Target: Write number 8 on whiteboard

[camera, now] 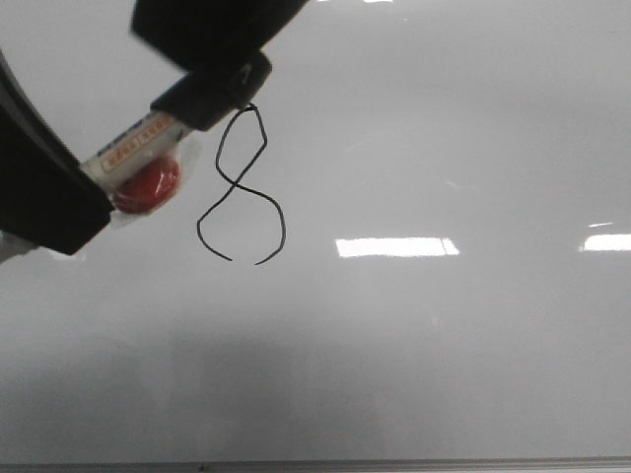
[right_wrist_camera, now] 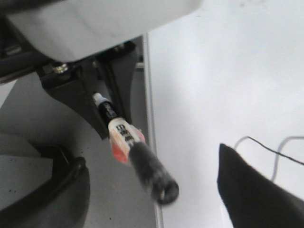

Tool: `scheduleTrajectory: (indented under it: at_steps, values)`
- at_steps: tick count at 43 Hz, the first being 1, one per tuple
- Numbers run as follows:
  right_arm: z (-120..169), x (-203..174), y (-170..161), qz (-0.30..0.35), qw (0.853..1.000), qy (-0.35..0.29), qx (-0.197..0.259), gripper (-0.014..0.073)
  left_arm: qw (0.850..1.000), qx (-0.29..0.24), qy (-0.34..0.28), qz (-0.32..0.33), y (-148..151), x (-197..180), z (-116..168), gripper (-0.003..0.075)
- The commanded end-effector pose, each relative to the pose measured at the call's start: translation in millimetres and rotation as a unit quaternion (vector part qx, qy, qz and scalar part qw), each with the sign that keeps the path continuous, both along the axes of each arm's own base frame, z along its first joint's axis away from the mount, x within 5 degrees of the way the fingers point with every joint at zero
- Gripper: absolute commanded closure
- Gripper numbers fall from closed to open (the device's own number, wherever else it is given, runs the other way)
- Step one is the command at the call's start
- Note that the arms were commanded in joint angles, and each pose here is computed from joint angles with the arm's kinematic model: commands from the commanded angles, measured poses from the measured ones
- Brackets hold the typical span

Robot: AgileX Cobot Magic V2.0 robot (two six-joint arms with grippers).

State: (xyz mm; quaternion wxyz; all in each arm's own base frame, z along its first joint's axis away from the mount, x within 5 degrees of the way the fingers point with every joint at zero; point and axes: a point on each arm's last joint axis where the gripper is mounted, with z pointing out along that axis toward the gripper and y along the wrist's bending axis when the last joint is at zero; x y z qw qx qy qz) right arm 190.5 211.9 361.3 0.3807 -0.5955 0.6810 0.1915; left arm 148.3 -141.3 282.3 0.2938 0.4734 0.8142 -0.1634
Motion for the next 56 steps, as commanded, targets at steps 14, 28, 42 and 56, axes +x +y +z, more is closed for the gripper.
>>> scheduleTrajectory:
  at_steps: [14,28,42,56]
  values:
    - [-34,-47,-139,-0.353,0.920,0.027,0.166,0.0323,0.923,-0.124,-0.041,0.363,82,71,1,0.0741]
    - [-69,-97,-173,-0.424,0.875,-0.039,0.229,0.0629,0.848,-0.155,-0.167,0.478,115,71,-37,0.0741]
    - [-69,-103,-175,-0.423,0.872,-0.054,0.240,0.0664,0.842,-0.129,-0.166,0.497,116,102,-57,0.0741]
    - [-71,-103,-175,-0.423,0.873,-0.051,0.237,0.0664,0.844,-0.114,-0.152,0.501,113,122,-69,0.0711]
